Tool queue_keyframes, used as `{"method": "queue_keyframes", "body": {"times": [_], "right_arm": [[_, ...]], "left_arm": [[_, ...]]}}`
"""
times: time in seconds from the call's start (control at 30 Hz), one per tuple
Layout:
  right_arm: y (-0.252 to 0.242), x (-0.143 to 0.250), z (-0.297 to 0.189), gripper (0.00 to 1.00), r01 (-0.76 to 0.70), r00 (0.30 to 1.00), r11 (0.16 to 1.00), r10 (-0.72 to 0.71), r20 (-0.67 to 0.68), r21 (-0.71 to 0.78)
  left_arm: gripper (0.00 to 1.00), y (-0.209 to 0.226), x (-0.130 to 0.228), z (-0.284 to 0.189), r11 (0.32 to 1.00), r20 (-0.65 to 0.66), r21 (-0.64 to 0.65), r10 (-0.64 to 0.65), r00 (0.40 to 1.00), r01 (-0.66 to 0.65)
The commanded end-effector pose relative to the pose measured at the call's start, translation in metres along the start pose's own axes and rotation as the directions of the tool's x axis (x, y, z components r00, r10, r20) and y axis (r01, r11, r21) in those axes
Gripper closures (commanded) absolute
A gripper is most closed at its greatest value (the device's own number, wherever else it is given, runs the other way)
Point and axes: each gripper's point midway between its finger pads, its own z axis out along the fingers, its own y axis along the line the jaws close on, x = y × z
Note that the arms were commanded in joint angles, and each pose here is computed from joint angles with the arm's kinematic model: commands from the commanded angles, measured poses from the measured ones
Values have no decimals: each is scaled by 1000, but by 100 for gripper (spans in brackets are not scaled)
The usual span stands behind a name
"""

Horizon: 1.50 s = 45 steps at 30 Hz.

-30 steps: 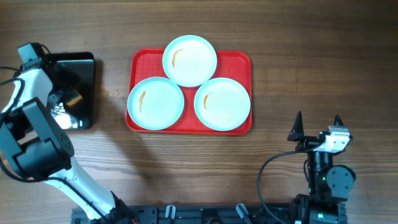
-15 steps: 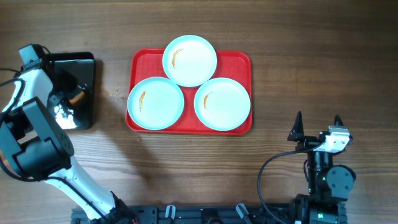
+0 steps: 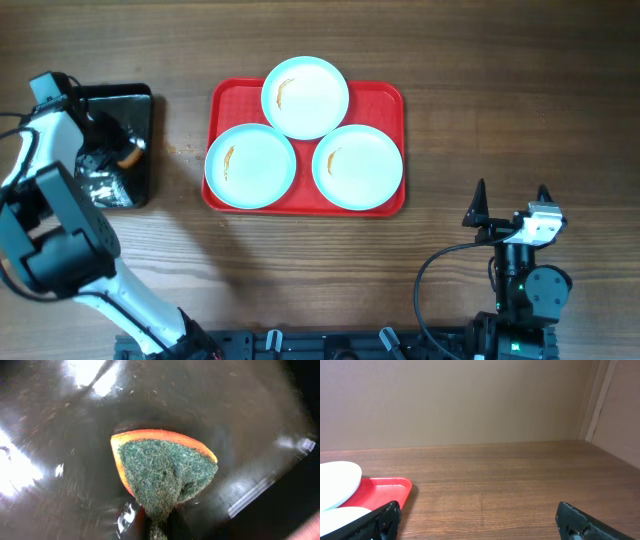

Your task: Clean dirty plates on tray and stack at the side

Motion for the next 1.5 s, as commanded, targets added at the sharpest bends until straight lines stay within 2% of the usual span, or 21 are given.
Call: {"method": "queue_keyframes", "body": {"times": [0.0, 0.17, 0.33, 0.47, 0.53, 0.6, 0.73, 0.77, 0.9, 0.97, 1.1, 1.13, 1.27, 1.37, 1.4, 1.47], "right_arm": [[-4, -1, 0, 0, 17, 1000, 1000, -17, 4, 20], [-4, -1, 0, 0, 17, 1000, 1000, -17, 4, 20], [-4, -1, 0, 0, 17, 1000, 1000, -17, 4, 20], [-4, -1, 0, 0, 17, 1000, 1000, -17, 4, 20], [-4, -1, 0, 0, 17, 1000, 1000, -17, 4, 21], [-4, -1, 0, 0, 17, 1000, 1000, -17, 4, 20], [-4, -1, 0, 0, 18, 1000, 1000, -18, 4, 20], [-4, -1, 0, 0, 17, 1000, 1000, -17, 4, 20], [-4, -1, 0, 0, 17, 1000, 1000, -17, 4, 20], [-4, -1, 0, 0, 17, 1000, 1000, -17, 4, 20], [-4, -1, 0, 0, 17, 1000, 1000, -17, 4, 21], [-4, -1, 0, 1, 17, 1000, 1000, -17, 4, 20], [-4, -1, 0, 0, 17, 1000, 1000, -17, 4, 20], [-4, -1, 0, 0, 17, 1000, 1000, -17, 4, 20], [-4, -1, 0, 0, 17, 1000, 1000, -17, 4, 20], [-4, -1, 0, 0, 17, 1000, 1000, -17, 4, 20]], "left_arm": [[96, -22, -23, -80, 994, 157, 106, 12, 988, -29], [96, -31, -30, -130, 986, 255, 158, 10, 967, -52], [96, -38, -29, -129, 965, 221, 251, 21, 975, -78], [96, -34, -32, -117, 923, 161, 380, 0, 987, -62], [96, -34, -32, -112, 874, 116, 483, 3, 993, -59], [96, -39, -28, -112, 786, 72, 613, 41, 997, -76], [96, -42, -19, -105, 660, -41, 751, 49, 998, -2], [96, -41, -16, -98, 645, -74, 764, 47, 996, 27], [96, -36, -10, -74, 651, -144, 754, 36, 989, 86], [96, -39, -9, -79, 620, -151, 779, 43, 988, 92], [96, -52, -21, -128, 427, -54, 904, 93, 994, 9], [96, -51, -24, -139, 398, -30, 917, 95, 995, -10], [96, -41, -33, -161, 396, 26, 917, 68, 997, -51], [96, -40, -33, -162, 400, 19, 916, 64, 998, -43], [96, -38, -32, -153, 435, 5, 900, 55, 998, -28], [96, -30, -33, -124, 560, -18, 829, 23, 1000, 2]]}}
